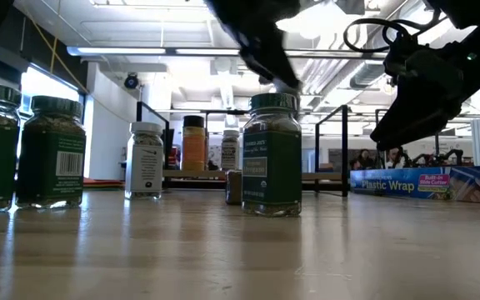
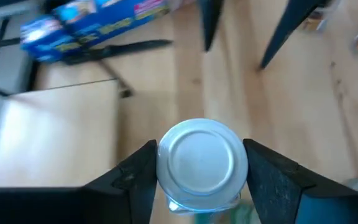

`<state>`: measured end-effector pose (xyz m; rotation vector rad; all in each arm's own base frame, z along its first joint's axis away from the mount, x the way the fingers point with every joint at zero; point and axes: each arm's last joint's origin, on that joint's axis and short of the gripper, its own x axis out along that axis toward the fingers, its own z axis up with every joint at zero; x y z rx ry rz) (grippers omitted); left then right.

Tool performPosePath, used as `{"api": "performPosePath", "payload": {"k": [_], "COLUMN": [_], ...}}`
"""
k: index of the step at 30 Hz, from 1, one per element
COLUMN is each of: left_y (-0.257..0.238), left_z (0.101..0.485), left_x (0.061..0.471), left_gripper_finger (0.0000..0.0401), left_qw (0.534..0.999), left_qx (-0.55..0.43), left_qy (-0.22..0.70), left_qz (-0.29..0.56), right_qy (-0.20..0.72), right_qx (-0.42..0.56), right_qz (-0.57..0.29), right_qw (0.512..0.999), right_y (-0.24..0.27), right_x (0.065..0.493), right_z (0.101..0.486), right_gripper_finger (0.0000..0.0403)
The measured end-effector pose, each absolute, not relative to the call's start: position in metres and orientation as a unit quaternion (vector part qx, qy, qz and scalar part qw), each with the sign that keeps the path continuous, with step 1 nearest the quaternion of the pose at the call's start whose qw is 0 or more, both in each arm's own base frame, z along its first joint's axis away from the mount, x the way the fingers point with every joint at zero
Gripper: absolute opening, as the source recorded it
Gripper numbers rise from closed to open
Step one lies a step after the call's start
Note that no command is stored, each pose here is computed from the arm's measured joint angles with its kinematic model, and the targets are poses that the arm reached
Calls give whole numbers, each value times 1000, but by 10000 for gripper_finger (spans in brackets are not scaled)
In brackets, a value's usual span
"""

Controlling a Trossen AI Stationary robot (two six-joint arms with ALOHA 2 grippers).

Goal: Shelf spices
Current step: Put the white seasoning bottle on the shelf aligned with the other white seasoning bottles

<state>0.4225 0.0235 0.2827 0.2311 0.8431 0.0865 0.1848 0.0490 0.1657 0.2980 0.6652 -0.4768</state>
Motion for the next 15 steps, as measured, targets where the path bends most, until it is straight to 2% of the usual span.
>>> {"api": "performPosePath", "payload": {"k": [5, 10, 15], "left_y": [77, 132, 173], "left_z": [307, 302, 301], "left_x": [394, 380, 364], "left_gripper_finger": [195, 195, 195], "left_qw": [895, 897, 895], "left_qx": [129, 98, 105], "left_qy": [424, 430, 432], "left_qz": [48, 26, 46], "right_qy": [323, 323, 322], "right_qx": [144, 144, 144], "right_qz": [-231, -231, -231], "right_qw": [906, 906, 907], "right_y": [49, 49, 49], "right_x": [185, 185, 185], "right_z": [166, 166, 166], "right_gripper_finger": [307, 307, 307]}}
